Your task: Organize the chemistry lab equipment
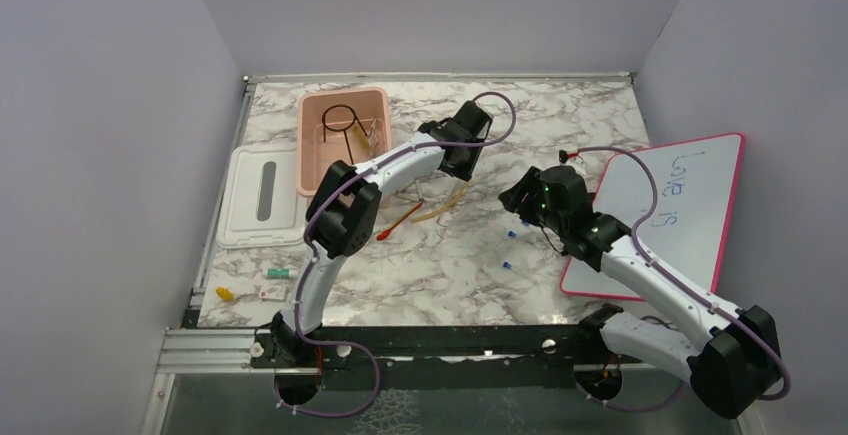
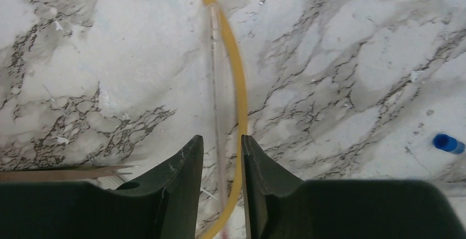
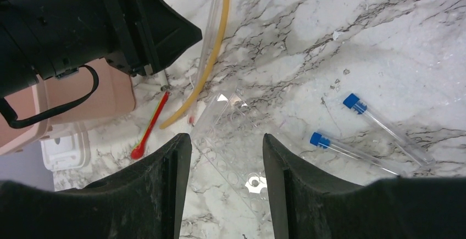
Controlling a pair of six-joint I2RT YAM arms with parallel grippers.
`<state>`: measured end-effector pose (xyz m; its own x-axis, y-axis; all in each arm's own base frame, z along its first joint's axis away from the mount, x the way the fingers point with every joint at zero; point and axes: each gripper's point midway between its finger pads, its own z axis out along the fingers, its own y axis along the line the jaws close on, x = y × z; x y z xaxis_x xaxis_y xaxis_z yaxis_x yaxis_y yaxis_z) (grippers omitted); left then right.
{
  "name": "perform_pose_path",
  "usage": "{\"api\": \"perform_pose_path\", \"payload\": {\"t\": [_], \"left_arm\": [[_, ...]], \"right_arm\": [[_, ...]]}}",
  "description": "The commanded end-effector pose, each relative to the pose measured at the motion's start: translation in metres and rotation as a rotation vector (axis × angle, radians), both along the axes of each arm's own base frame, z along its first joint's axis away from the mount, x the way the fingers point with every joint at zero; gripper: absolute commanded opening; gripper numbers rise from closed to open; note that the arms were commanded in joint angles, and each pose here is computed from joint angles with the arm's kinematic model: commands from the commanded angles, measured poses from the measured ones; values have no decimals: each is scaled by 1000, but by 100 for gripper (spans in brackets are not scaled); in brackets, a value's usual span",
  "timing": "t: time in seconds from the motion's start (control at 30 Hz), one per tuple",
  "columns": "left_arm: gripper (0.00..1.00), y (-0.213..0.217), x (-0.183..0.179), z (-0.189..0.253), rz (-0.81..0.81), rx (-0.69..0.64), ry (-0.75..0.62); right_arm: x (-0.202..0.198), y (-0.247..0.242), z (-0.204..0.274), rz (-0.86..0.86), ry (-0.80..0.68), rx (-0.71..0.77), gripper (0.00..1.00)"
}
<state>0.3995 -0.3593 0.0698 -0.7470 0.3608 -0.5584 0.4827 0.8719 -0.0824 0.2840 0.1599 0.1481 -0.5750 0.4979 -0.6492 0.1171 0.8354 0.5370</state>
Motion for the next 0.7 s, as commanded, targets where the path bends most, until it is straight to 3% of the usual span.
{"api": "perform_pose_path", "payload": {"t": [0.0,0.33,0.57,0.67], "left_arm": [[35,19,4,-18,36,84,14],[34,18,-7,-49,-13,83,113],[10,25,-6,-58,-10,110,120],[5,26,-3,-44,-9,103,95]], "right_arm": [[-2,9,1,29,6,51,55],[-3,7,2,21,2,51,54],[-4,7,5,18,-5,62,54],[-4,6,9,14,-17,66,53]]}}
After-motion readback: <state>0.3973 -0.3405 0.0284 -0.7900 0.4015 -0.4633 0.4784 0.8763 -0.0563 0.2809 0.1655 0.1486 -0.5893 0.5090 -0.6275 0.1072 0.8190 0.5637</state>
